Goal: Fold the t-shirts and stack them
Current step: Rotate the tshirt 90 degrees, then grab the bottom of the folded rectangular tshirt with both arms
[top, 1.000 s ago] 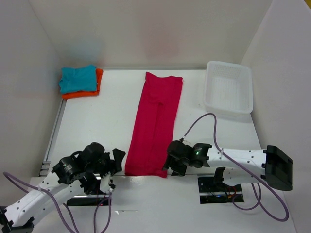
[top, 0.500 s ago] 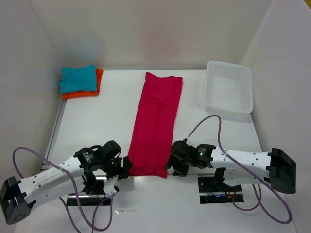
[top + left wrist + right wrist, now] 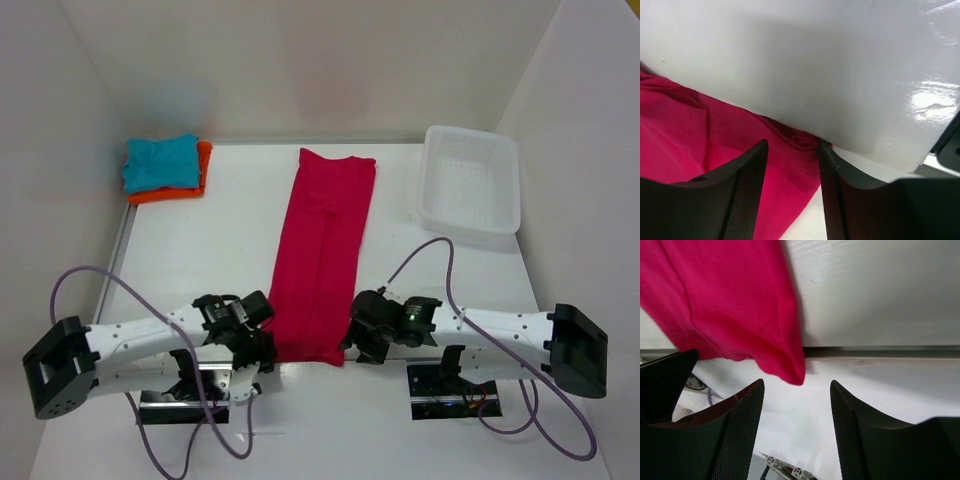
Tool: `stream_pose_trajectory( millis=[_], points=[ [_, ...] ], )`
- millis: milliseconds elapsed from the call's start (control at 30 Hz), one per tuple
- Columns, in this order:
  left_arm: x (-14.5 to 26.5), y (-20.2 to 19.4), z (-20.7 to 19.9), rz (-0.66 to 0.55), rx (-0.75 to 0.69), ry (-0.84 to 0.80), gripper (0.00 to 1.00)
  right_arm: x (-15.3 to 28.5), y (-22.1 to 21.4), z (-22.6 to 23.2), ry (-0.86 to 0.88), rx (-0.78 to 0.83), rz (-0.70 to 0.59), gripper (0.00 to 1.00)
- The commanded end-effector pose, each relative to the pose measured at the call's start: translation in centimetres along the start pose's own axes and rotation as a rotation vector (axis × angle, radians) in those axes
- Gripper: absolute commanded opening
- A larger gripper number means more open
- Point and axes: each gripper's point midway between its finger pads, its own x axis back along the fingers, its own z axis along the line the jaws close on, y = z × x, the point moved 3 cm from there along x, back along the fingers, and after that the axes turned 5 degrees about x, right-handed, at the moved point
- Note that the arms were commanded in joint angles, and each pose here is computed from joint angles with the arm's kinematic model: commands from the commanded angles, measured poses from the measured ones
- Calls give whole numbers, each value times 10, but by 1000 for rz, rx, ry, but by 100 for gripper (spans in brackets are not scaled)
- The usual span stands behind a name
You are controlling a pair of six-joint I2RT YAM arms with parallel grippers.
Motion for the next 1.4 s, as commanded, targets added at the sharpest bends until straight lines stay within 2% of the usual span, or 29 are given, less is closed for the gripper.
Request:
stream_pose_trajectory(
  millis=[0,200,433,500,633,667,700,867,1100,1233,1367],
  points=[
    [0,0,19,-36,95,-20,52,-8,2,-4,-28,-6,-4,61],
    [9,-11,12,57,62,-75,59,-21,6,4,-90,44,5,62],
    [6,-1,6,9,98,-80,60,-38,7,18,-79,73,23,62],
    [4,-3,8,8,121,-88,56,-41,7,17,-94,85,26,62],
    [0,4,9,-11,133,-106,36,-45,3,18,-93,94,55,62],
    [-1,7,11,-23,148,-98,27,-45,3,18,-93,94,55,61],
    [-3,10,13,-32,158,-90,7,-47,3,19,-91,94,55,61],
    [-4,11,20,-43,222,-40,5,-44,4,39,-39,105,48,57],
    [9,2,45,24,334,106,2,-44,4,38,-59,114,51,57],
    [17,-5,52,43,375,156,2,-43,6,51,2,105,42,51],
    [22,-7,55,53,396,178,2,-55,0,52,-14,112,73,51]
  ],
)
